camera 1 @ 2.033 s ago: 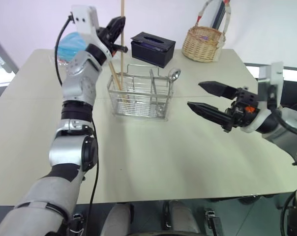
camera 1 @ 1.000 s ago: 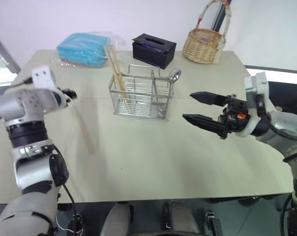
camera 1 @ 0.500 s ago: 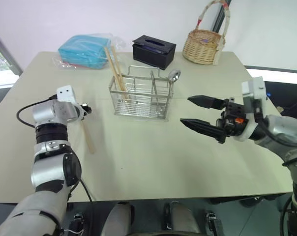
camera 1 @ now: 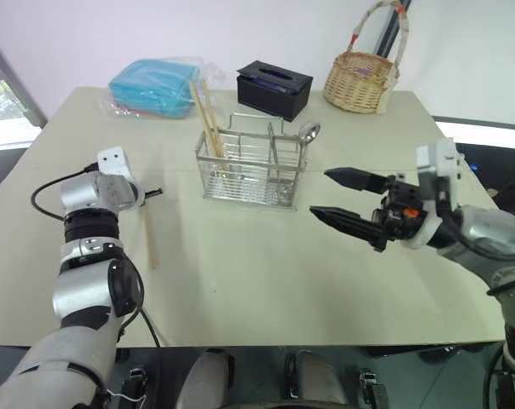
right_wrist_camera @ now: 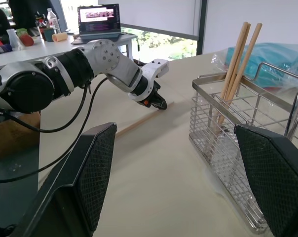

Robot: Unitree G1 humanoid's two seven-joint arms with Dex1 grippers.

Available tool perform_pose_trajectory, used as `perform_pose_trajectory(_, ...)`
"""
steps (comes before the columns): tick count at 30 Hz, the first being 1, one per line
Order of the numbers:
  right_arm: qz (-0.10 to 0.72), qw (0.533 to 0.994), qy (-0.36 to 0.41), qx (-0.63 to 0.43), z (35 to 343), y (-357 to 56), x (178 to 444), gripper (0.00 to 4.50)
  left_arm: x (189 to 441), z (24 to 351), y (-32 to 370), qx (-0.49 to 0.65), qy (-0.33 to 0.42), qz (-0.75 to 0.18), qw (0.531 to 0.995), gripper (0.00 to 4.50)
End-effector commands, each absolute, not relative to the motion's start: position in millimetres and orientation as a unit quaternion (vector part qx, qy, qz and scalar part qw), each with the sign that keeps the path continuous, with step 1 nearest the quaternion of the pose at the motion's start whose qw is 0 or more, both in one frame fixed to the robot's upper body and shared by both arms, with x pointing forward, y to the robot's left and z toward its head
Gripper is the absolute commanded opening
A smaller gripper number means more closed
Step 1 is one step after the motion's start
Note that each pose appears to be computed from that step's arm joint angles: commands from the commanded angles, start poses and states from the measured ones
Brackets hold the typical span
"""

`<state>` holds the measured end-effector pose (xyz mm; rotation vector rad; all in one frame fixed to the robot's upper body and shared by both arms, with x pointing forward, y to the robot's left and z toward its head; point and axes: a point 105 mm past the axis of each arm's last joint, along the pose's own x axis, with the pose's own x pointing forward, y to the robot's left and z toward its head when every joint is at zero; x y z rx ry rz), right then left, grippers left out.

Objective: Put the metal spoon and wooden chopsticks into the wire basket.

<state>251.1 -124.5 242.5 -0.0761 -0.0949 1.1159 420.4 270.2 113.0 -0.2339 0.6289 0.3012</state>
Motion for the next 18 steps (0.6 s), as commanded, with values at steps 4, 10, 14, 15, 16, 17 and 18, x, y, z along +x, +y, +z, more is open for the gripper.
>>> perform_pose_trajectory(4, 0.515, 0.851, -0.089, -0.046, 260, -129, 258, 3.93, 438, 224, 309, -0.071, 0.083, 0.182, 0.977, 0.03)
perform_pose_trajectory(10, 0.479, 0.869, -0.112, -0.043, 275, -138, 270, 3.93, 419, 361, 312, -0.106, -0.207, 0.123, 0.965, 0.03)
perform_pose_trajectory(14, 0.479, 0.869, -0.116, -0.046, 278, -137, 267, 3.93, 405, 418, 289, -0.162, -0.31, 0.03, 0.936, 0.03)
perform_pose_trajectory(15, 0.479, 0.869, -0.116, -0.046, 278, -136, 266, 3.93, 404, 427, 280, -0.182, -0.318, 0.003, 0.93, 0.03)
perform_pose_trajectory(16, 0.478, 0.87, -0.116, -0.046, 277, -136, 266, 3.93, 404, 434, 270, -0.197, -0.323, -0.021, 0.925, 0.03)
perform_pose_trajectory(17, 0.477, 0.87, -0.116, -0.046, 277, -136, 265, 3.93, 405, 439, 260, -0.207, -0.327, -0.043, 0.921, 0.03)
perform_pose_trajectory(18, 0.476, 0.871, -0.116, -0.046, 276, -136, 265, 3.93, 406, 443, 249, -0.215, -0.328, -0.066, 0.917, 0.03)
